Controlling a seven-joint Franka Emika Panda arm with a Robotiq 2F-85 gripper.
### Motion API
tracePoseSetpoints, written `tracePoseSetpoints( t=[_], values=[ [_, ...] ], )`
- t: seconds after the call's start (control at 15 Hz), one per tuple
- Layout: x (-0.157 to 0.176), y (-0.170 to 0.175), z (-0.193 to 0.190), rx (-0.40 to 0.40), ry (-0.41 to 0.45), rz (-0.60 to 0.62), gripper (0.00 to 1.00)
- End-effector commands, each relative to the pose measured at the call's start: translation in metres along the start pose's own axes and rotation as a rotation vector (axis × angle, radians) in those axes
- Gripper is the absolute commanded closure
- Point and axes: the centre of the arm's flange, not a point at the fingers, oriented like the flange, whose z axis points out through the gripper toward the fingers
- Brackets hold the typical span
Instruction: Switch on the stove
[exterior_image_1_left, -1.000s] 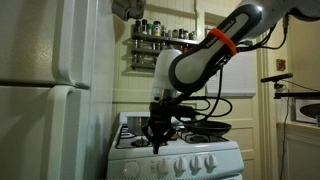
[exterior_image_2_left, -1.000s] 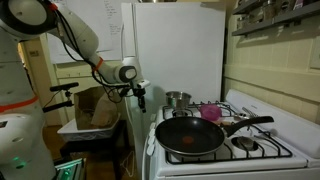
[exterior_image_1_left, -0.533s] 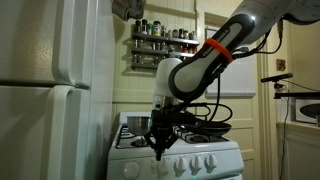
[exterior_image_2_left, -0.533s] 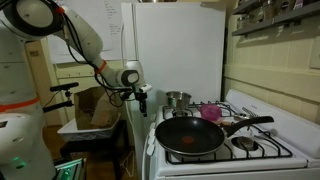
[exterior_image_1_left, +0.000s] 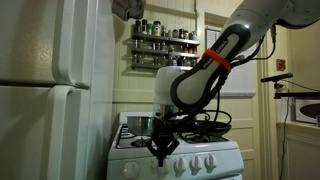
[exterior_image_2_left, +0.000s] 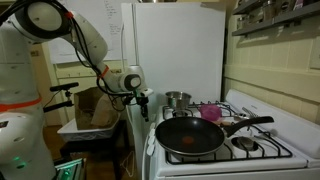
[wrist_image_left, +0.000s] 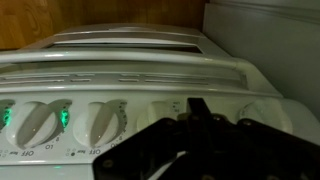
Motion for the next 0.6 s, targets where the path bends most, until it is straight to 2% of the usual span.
tracePoseSetpoints(
  t=[0.0, 0.27, 0.53],
  values=[
    [-0.005, -0.004, 0.017, -0.009, 0.044, 0.008, 1.00],
    [-0.008, -0.011, 0.028, 0.027, 0.046, -0.015, 1.00],
    [-0.009, -0.010, 0.035, 0.019, 0.061, -0.021, 1.00]
  ],
)
